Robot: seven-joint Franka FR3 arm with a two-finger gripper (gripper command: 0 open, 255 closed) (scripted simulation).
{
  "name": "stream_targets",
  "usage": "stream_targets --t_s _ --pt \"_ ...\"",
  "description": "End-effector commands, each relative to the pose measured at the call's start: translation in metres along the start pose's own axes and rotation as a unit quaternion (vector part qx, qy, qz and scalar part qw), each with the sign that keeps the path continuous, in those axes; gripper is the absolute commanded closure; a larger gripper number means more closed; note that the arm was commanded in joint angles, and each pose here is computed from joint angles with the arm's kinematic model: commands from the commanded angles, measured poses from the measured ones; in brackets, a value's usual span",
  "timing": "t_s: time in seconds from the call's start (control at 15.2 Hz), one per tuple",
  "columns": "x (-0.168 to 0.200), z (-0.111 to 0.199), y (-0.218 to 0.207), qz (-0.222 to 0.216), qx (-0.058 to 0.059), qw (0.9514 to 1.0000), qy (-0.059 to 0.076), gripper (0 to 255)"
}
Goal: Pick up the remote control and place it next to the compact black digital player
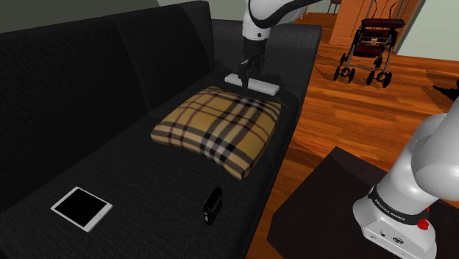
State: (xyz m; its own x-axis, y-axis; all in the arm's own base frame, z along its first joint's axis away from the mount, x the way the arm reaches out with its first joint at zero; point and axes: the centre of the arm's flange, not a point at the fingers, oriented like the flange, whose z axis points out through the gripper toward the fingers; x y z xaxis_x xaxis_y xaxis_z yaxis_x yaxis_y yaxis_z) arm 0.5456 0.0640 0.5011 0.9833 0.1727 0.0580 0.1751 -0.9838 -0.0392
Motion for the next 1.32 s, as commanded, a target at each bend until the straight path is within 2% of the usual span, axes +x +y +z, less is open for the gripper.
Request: stream_targets --t_s 0.0,1.25 --pt "-0.004 0.001 -0.025 0.001 0.0 1.0 0.0 255" --pt "-0.038 0.008 -0.274 0.001 0.0 1.0 0.0 255"
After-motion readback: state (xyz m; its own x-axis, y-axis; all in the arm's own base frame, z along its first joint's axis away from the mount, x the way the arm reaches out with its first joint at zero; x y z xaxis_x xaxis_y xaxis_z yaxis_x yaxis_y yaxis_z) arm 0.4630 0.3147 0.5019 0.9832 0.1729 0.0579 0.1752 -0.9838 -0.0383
